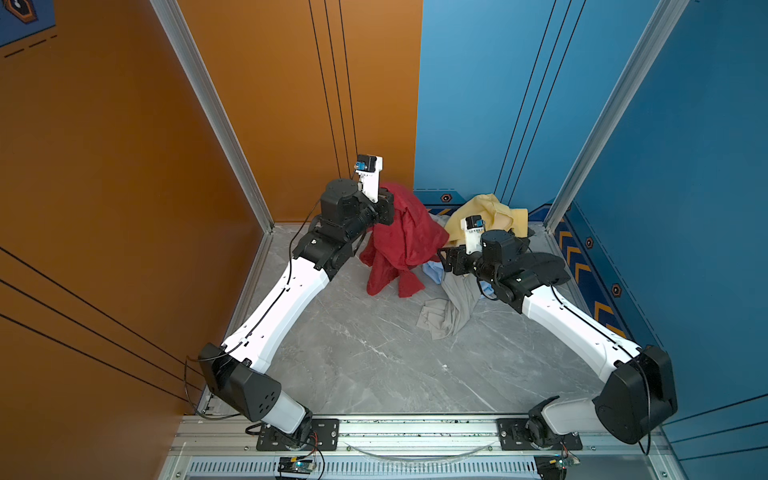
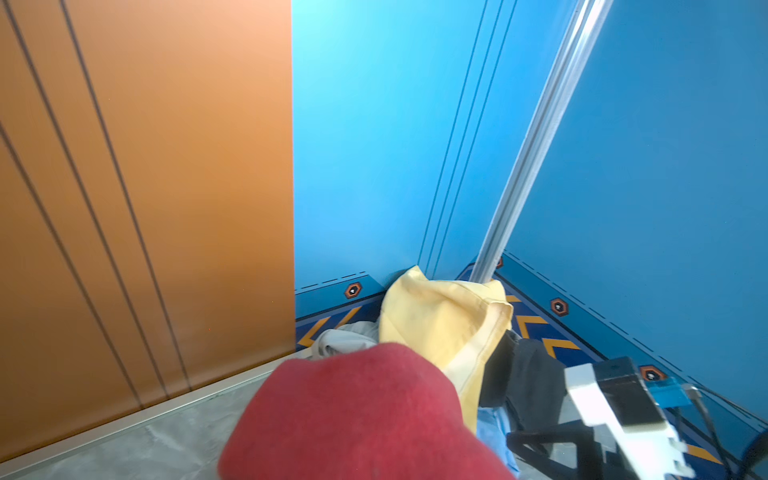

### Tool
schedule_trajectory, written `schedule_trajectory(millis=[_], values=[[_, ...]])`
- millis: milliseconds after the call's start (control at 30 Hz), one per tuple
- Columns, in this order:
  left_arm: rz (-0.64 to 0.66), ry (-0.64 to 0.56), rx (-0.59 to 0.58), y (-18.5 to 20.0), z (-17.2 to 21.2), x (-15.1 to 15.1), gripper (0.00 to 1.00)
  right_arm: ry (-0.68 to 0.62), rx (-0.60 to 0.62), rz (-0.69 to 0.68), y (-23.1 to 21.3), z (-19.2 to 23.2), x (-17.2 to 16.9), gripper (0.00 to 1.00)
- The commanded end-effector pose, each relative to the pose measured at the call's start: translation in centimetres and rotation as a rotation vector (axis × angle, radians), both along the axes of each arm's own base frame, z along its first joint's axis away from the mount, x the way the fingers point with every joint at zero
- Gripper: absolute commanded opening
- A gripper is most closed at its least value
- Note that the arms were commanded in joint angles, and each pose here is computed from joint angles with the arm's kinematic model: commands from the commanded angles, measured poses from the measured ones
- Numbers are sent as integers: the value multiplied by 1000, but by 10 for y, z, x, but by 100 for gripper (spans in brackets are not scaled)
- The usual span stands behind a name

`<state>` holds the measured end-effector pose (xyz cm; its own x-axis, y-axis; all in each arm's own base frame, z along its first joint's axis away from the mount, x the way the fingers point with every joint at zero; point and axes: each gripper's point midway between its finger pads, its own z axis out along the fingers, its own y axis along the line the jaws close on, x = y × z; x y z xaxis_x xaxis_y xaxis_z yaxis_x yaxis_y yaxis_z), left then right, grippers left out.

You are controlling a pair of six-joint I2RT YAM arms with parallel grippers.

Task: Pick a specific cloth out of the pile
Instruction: 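Carry the red cloth with the left gripper to clear floor by the wall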

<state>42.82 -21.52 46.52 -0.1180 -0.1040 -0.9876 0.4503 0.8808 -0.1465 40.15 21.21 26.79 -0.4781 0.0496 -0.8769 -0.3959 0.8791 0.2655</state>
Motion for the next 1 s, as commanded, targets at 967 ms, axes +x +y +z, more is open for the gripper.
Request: schedule_trajectory(millis=[967], values=[[630, 15, 164, 257, 31, 15, 0, -104, -15, 147, 42, 19, -16, 100]])
